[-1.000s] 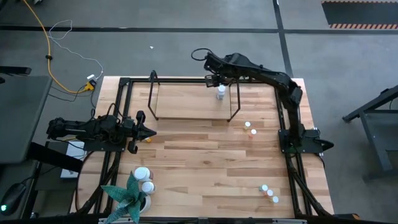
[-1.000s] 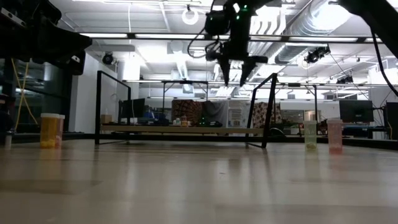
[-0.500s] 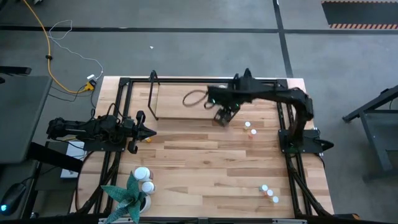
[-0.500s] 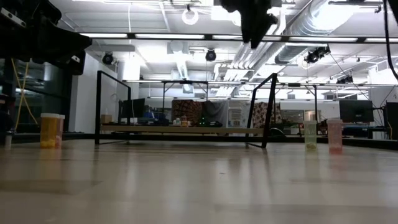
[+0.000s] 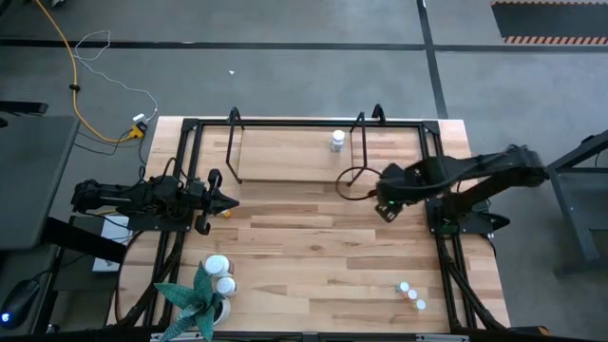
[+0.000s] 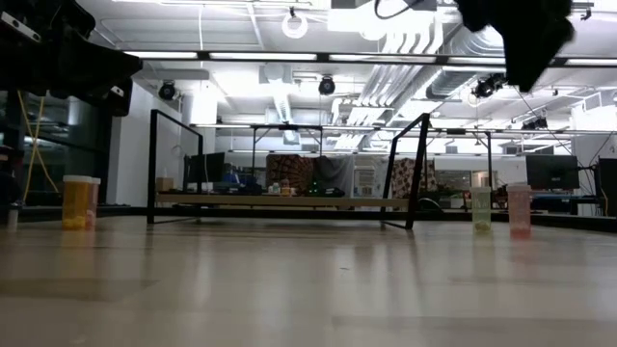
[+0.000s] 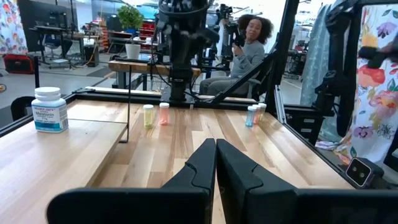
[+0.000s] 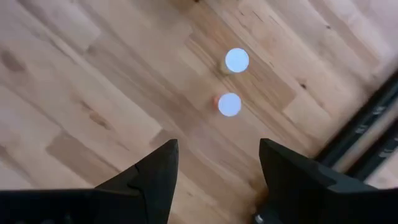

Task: Pick and place medicine bottles onto shelf by color
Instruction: Put the top right pink pill bottle on the shelf

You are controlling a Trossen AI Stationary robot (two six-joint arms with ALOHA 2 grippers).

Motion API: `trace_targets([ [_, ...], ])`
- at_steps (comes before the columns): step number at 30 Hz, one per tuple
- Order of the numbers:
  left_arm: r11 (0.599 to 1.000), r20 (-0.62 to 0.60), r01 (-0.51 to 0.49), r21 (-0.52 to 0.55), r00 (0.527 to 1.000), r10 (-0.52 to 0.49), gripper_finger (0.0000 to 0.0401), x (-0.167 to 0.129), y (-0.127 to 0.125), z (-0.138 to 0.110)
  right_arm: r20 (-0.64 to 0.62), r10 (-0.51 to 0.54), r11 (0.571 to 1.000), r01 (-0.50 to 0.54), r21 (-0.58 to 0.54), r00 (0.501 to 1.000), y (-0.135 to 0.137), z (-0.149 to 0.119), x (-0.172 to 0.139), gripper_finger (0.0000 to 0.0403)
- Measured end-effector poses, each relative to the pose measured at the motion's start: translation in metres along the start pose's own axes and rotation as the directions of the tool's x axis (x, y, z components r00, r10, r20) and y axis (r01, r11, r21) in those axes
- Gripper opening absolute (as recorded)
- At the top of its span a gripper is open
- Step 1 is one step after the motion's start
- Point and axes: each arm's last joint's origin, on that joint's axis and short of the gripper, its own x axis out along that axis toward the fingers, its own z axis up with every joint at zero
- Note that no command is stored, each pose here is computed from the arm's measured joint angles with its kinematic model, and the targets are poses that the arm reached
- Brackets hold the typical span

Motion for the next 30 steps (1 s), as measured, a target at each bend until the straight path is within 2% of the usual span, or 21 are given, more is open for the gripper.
trace_targets([
  [4,1.000,0.000,0.000,0.000,1.000,0.000,0.0003,0.000,0.000,0.000,0.090,0.078,0.996,-0.081,0.027,0.993,-0.013,-0.014,0.017,0.0215],
  [10,1.000,0.000,0.000,0.000,1.000,0.000,0.0003,0.000,0.000,0.000,0.157,0.172,0.985,-0.174,0.000,0.973,-0.019,-0.022,0.032,0.0215],
  [22,1.000,0.000,-0.001,0.000,1.000,0.001,0.0003,0.000,0.000,0.000,0.232,0.272,0.958,-0.241,-0.154,0.934,-0.010,-0.016,0.031,0.0215],
  [30,1.000,0.000,-0.001,0.000,1.000,0.001,0.0003,0.000,0.000,0.000,0.237,0.289,0.948,-0.243,-0.205,0.928,-0.009,-0.015,0.030,0.0215],
])
